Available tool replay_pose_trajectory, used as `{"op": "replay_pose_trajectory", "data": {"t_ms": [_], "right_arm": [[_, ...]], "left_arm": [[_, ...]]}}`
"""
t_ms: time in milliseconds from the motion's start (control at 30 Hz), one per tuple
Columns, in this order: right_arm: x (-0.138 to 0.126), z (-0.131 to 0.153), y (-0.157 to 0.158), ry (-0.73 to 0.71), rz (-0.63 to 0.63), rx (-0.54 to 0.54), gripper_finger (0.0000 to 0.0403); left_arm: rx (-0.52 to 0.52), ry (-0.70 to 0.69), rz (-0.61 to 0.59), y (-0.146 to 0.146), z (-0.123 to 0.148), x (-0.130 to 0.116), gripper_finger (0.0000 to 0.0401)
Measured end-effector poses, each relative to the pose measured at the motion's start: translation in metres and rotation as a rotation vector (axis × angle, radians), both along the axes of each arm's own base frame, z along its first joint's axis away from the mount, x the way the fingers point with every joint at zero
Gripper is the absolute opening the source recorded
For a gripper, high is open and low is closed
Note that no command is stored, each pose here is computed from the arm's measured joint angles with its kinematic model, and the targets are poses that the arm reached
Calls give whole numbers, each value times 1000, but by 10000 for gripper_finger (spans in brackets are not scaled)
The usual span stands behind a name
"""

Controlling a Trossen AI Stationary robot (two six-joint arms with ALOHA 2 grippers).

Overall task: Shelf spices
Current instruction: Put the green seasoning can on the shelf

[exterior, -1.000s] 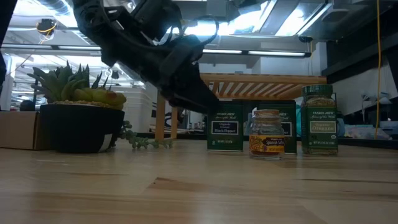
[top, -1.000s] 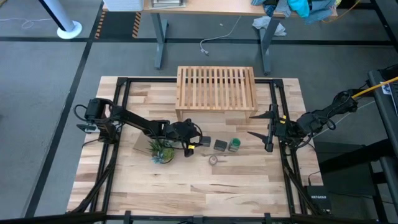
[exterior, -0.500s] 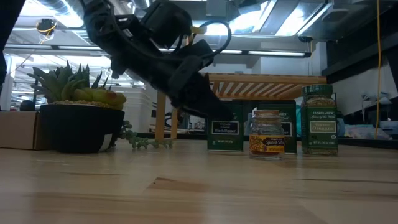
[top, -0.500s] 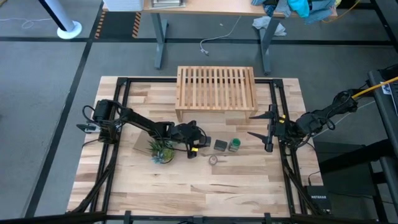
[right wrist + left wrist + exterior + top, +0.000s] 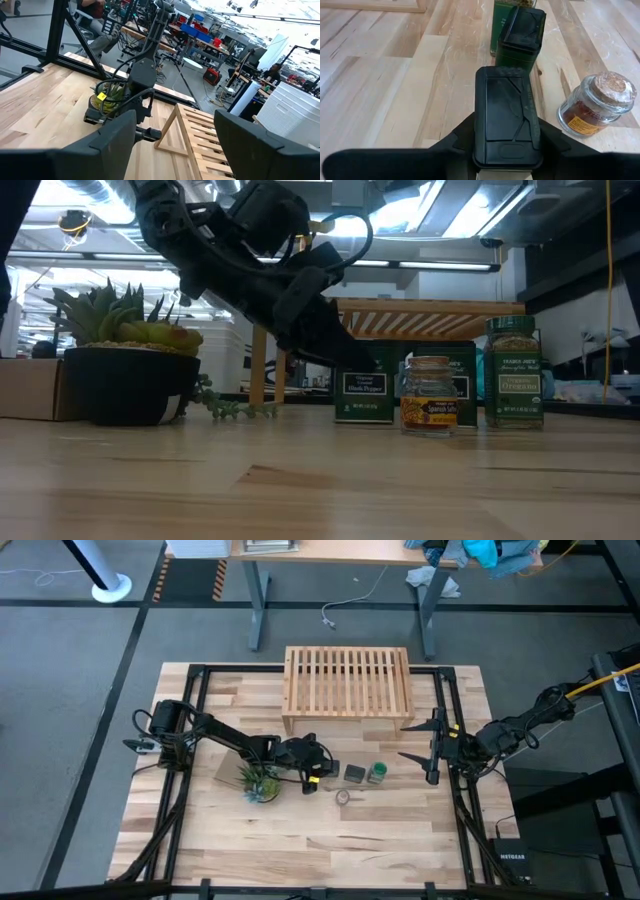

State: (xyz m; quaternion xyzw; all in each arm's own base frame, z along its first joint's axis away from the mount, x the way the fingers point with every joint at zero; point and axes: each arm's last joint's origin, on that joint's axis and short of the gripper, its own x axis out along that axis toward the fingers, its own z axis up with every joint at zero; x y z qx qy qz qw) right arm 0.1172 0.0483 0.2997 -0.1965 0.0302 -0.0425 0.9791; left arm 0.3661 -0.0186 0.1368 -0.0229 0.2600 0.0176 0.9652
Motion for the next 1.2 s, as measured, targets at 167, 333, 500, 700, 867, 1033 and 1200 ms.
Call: {"op": "replay_pose_trajectory", "data": {"t_ms": [167,333,500,700,867,1033,1200], "right_arm": [[0,0,0,0,0,0,273],[0,0,0,0,0,0,273],[0,0,0,1,0,0,273],[0,-1,0,13,0,-8,273],[1,-3,0,20,-1,15,273],[1,-3,1,26,-1,31,273],[1,-4,1,27,7,31,273]], "left_arm": [[-11,-6,5,0,4,-1,109],[-19,-65,5,-1,25,-4,109],[-1,-117,-6,0,51,-11,109],[34,-210,-12,4,87,-17,109],[169,-253,-30,17,131,-6,109],[295,-243,-27,40,181,5,109],[279,-300,-74,72,214,8,109]]}}
